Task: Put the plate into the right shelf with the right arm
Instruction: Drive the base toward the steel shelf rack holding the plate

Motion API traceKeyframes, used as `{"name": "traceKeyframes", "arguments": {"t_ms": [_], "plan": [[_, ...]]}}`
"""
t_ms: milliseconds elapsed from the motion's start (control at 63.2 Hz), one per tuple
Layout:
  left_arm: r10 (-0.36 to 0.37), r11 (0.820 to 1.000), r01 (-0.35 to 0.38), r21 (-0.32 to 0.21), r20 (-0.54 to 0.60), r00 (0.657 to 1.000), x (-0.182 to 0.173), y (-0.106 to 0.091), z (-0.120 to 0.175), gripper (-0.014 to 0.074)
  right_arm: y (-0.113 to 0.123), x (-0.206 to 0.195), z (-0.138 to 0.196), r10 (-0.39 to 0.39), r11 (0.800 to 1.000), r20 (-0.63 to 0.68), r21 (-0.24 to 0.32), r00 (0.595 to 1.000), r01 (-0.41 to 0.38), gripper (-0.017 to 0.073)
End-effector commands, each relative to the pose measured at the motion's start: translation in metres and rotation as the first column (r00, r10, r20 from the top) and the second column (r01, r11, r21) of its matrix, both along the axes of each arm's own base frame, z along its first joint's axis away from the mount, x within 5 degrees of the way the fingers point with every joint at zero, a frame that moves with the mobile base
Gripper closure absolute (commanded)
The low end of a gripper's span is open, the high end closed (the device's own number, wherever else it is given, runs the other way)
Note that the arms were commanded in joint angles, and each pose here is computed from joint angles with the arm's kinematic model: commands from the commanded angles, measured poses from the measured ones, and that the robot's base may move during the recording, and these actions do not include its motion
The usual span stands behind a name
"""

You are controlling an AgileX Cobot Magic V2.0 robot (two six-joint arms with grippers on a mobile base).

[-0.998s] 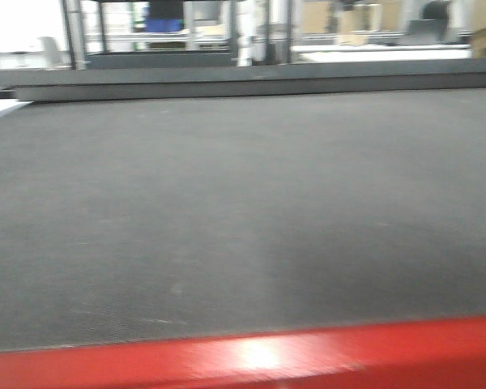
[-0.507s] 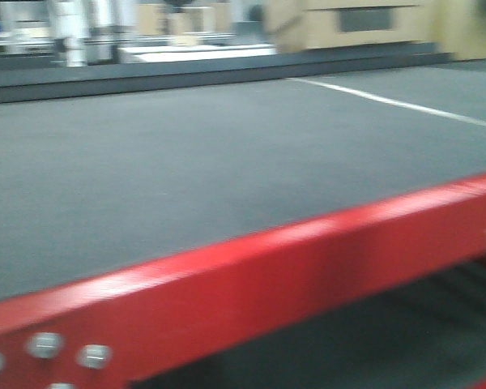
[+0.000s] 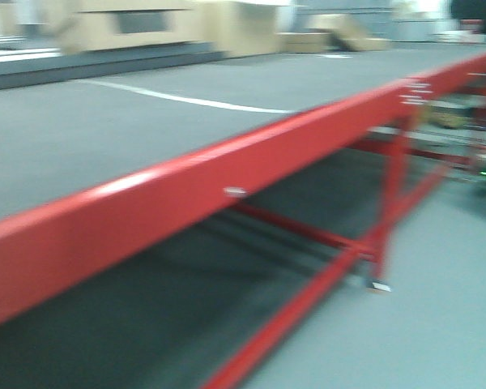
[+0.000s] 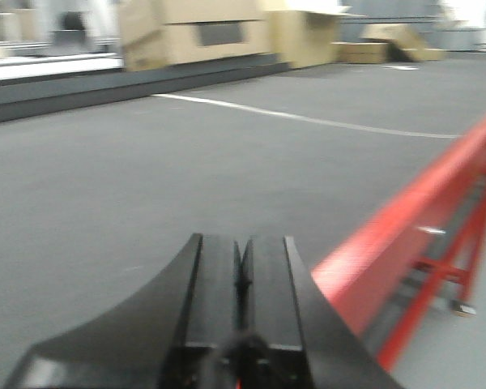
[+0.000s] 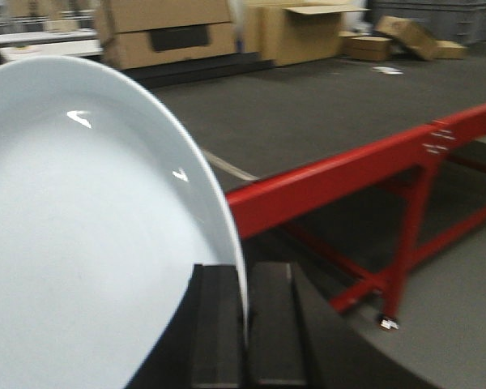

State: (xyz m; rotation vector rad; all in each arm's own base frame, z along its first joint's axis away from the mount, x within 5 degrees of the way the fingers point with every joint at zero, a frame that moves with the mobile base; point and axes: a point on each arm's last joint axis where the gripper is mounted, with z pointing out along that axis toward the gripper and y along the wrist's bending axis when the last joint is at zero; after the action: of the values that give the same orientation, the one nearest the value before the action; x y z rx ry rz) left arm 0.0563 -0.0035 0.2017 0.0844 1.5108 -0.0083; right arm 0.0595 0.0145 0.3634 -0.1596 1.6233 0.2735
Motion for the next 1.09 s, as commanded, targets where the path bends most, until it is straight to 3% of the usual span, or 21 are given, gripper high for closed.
{"name": "traceKeyframes", "arguments": {"t_ms": [0, 1077], "plan": [[0.019, 1.0, -0.018, -0.012, 0.09, 0.996, -0.0012, 0.0018, 0.0059, 0.064, -0.0001, -0.0019, 0.0171, 0.004, 1.0, 0.116, 0.01, 0.993, -0.005, 0.0505], [0.019, 1.0, -0.018, -0.012, 0.09, 0.996, -0.0012, 0.0018, 0.0059, 0.064, -0.0001, -0.0019, 0.017, 0.004, 1.0, 0.116, 0.01, 0.993, -0.005, 0.0505]]}}
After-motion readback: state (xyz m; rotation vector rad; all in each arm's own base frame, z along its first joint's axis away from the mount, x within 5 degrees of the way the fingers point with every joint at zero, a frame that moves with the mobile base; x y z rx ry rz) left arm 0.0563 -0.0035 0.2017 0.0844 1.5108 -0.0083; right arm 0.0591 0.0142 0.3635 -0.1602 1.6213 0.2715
